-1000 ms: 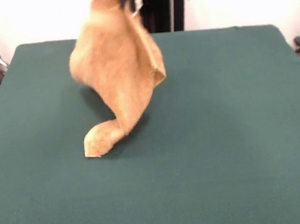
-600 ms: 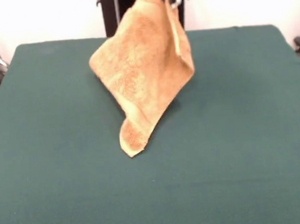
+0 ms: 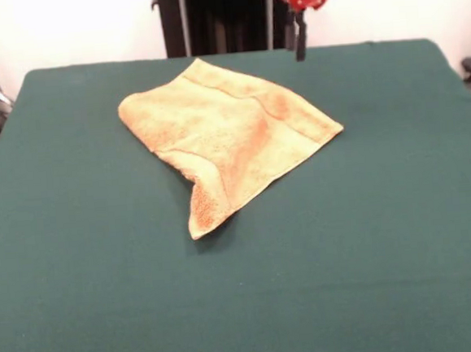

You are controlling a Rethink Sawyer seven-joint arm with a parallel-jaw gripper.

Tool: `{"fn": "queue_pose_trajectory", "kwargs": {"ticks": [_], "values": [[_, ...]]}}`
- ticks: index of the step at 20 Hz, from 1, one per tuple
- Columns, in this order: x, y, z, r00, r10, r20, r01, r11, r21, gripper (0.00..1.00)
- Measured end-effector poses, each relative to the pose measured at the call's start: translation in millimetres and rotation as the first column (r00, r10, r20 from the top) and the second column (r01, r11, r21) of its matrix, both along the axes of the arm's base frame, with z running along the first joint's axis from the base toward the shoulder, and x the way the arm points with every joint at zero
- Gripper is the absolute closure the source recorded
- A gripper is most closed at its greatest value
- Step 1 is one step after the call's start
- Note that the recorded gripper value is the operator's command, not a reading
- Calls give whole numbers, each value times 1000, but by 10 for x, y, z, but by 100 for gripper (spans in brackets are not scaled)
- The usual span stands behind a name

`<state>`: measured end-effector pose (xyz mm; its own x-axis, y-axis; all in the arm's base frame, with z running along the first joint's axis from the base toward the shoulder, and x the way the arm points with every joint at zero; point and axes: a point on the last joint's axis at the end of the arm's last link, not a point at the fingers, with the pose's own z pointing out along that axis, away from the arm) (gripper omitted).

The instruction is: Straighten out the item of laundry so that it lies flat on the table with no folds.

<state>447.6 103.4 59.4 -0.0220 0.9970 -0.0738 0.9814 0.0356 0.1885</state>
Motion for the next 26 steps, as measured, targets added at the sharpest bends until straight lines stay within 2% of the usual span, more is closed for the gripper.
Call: {"fn": "queue_pose_trajectory", "kwargs": {"ticks": [3,5,7,10,11,13,14,15,16,18,19,22,26], "values": [[-203,61,-121,992,-124,-19,124,992,29,0],[-443,97,-179,975,-212,-62,215,976,41,0],[-558,79,-162,967,-238,-88,242,970,37,0],[-719,-116,19,957,-253,-142,255,967,-1,0],[-750,-177,94,955,-252,-157,254,967,-9,0],[-819,-390,392,944,-252,-211,255,967,-15,0],[-828,-439,464,942,-254,-221,257,966,-13,0],[-844,-615,683,931,-270,-246,278,961,-1,0],[-845,-692,755,927,-281,-250,291,957,2,0],[-834,-804,843,922,-298,-247,309,951,6,0],[-776,-982,942,919,-329,-219,339,941,7,0],[-639,-1170,1014,920,-356,-164,360,933,-5,0],[-469,-1268,1081,927,-356,-118,357,934,-13,0]]}}
